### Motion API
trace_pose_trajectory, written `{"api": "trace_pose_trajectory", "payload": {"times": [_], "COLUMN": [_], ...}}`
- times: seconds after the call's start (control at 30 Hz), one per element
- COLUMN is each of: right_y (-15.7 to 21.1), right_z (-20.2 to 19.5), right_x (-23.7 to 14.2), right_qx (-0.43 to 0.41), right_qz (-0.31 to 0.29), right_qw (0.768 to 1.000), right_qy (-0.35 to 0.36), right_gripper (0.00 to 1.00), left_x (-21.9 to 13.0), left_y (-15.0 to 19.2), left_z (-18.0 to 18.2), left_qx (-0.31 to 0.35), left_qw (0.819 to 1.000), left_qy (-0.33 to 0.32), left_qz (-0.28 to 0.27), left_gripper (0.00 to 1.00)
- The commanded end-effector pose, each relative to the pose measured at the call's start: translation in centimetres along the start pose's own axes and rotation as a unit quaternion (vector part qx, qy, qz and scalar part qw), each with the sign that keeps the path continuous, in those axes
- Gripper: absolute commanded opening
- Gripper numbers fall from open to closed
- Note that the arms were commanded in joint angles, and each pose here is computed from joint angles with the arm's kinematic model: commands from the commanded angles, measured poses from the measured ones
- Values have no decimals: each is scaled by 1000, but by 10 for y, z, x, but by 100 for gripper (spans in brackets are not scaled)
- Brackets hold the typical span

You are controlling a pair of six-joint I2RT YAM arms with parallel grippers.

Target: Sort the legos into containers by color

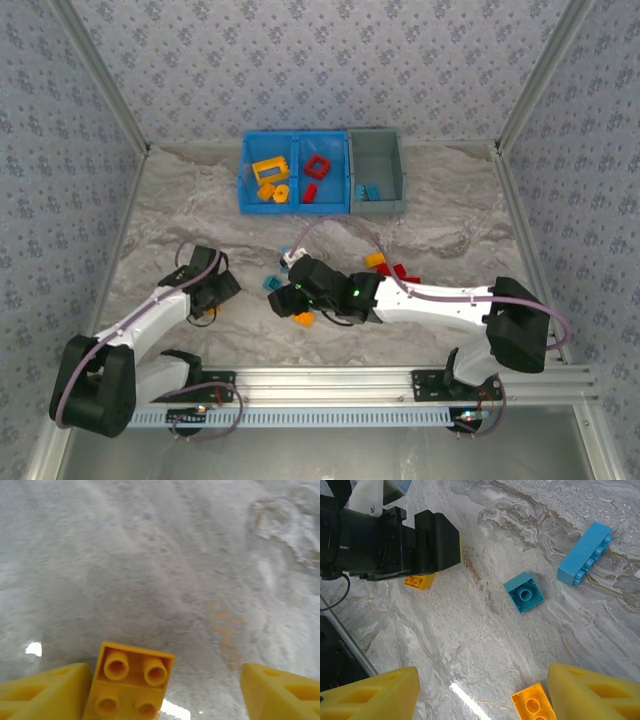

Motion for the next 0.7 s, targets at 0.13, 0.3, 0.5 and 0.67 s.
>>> {"api": "trace_pose_trajectory", "payload": {"times": [0.13,0.3,0.5,0.67], "right_y": [-6,-9,-8,-9], "right_z": [3,4,4,5], "right_x": [4,5,6,3], "right_qx": [12,14,18,22], "right_qz": [-3,-6,-5,-10], "right_qw": [1000,1000,1000,1000], "right_qy": [-2,-2,0,-4], "right_gripper": [70,70,70,70], "left_x": [-9,-5,1,5], "left_y": [1,5,11,11], "left_z": [-1,3,-10,-13], "left_qx": [10,27,68,74], "left_qw": [999,997,993,993], "left_qy": [-14,-49,-55,-55], "left_qz": [29,55,75,74], "left_gripper": [67,67,60,38]}}
Point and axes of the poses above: each hand's point on the last joint's axis, 136 mm out from that joint toward the fingers, its own x axis out along the fingers, its own z axis along the line the jaws close on, y = z × x, the point moved 6 cm from there along -x, back along the fingers, and after that the axes turned 1 degree about x, right-handed, at the moved point
